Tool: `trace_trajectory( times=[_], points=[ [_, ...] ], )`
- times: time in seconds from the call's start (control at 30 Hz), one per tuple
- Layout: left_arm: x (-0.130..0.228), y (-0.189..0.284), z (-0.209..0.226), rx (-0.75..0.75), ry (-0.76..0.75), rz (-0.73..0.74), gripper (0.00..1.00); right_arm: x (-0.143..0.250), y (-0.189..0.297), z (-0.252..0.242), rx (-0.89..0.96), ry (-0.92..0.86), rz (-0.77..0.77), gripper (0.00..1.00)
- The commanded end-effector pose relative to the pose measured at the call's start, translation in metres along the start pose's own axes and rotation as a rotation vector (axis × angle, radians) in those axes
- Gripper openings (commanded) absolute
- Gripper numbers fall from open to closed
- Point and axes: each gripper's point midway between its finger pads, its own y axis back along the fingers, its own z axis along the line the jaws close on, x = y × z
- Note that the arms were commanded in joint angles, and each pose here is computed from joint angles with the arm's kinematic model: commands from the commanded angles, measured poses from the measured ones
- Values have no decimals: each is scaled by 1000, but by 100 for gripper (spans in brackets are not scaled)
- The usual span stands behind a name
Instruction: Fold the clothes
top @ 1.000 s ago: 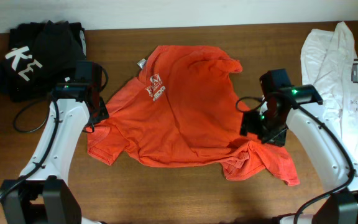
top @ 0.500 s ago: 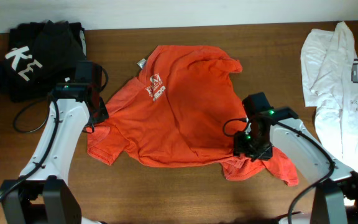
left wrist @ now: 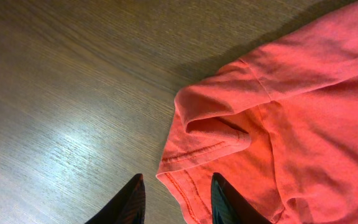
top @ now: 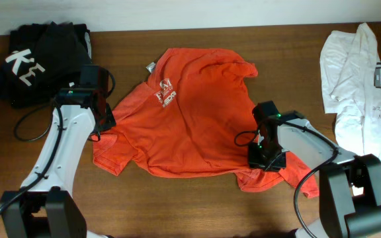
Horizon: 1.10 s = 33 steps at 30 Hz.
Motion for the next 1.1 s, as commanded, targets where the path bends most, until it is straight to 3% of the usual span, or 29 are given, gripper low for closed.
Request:
trace_trajectory(
  times=[0.0, 0.17, 0.3, 0.43, 0.67, 0.77, 0.87, 0.93, 0.97, 1.07],
  points=[
    [-6, 9, 4, 5, 17, -31, 34, -6, 8, -2, 20, 1, -16, 37],
    [-6, 9, 4, 4, 17, -31, 34, -6, 9, -2, 21, 0, -13, 28],
    [-6, 9, 4, 4, 17, -30, 34, -7, 13, -1, 20, 0, -14, 4],
    [-6, 9, 4, 4, 17, -30, 35, -8, 23, 1, 19, 0, -18, 4],
    [-6, 9, 4, 4, 17, -30, 36, -22, 106, -2, 77, 5, -149, 4],
    [-6, 9, 4, 4, 17, -30, 46, -30, 125, 3, 60, 8, -201, 4],
    [-2, 8, 4, 6, 8, -13, 47, -40, 133, -7, 106, -6, -252, 4],
    [9, 5, -17, 120, -85, 45, 48, -47, 135, -17, 107, -44, -268, 4],
    [16, 3, -28, 181, -134, 78, 53, -50, 136, -25, 105, -72, -271, 4],
    [27, -19, -39, 189, -177, 161, 59, -58, 139, -60, 85, -199, -269, 4]
  ],
)
